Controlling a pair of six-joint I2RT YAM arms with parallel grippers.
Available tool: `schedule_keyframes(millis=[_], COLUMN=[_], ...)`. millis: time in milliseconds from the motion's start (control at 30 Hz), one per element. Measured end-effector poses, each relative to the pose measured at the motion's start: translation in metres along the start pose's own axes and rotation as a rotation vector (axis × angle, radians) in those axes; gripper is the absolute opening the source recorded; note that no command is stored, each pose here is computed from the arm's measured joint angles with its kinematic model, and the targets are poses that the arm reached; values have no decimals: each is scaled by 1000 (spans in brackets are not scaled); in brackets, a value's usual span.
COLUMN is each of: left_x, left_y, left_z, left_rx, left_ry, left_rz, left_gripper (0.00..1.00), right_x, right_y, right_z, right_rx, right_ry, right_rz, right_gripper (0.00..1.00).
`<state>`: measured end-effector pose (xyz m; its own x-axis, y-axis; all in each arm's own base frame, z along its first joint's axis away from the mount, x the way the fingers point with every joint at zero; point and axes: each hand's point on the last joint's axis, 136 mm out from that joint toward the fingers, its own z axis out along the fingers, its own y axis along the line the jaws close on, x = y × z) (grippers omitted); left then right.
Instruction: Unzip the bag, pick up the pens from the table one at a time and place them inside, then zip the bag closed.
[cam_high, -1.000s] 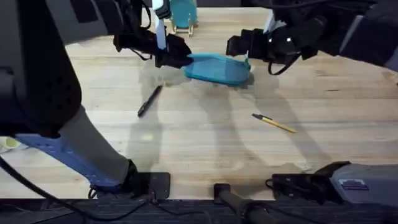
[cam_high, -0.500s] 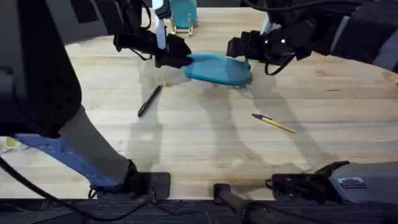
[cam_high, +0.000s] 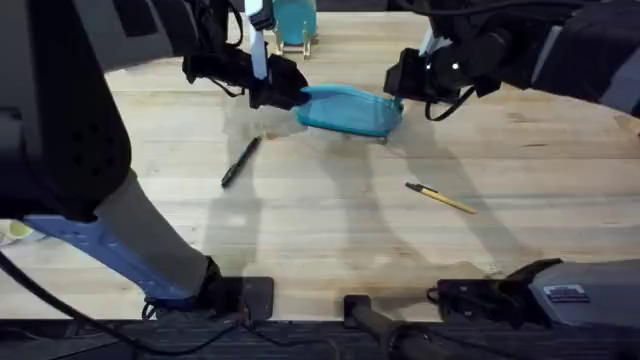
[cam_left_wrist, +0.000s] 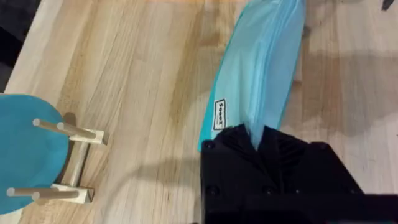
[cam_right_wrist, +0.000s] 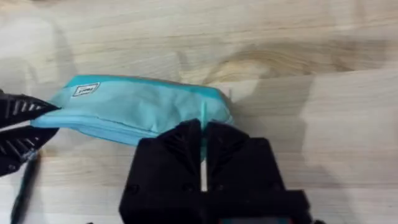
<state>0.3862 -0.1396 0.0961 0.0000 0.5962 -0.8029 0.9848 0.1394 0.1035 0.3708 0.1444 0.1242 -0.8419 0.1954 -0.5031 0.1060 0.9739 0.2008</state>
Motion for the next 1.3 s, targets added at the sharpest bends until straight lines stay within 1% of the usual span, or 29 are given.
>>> schedule_keyframes(millis=[33, 100, 633, 833, 1000, 1300], left_x=[0, 0, 0, 0, 0, 0], left_y=[0, 0, 0, 0, 0, 0], left_z=[0, 0, 0, 0, 0, 0], left_rx=[0, 0, 0, 0, 0, 0], left_ry=[0, 0, 0, 0, 0, 0], left_rz=[0, 0, 0, 0, 0, 0], left_gripper=[42, 42, 42, 42, 42, 42], right_x=[0, 0, -2, -12, -20, -16], right_y=[0, 0, 1, 20, 39, 48], right_z=[0, 0, 0, -2, -13, -17], right_rx=[0, 1, -5, -67, -126, -144], right_ry=[0, 0, -8, -60, -111, -114], right_rz=[3, 3, 3, -62, -109, -143], right_gripper=[52, 33, 31, 31, 31, 31])
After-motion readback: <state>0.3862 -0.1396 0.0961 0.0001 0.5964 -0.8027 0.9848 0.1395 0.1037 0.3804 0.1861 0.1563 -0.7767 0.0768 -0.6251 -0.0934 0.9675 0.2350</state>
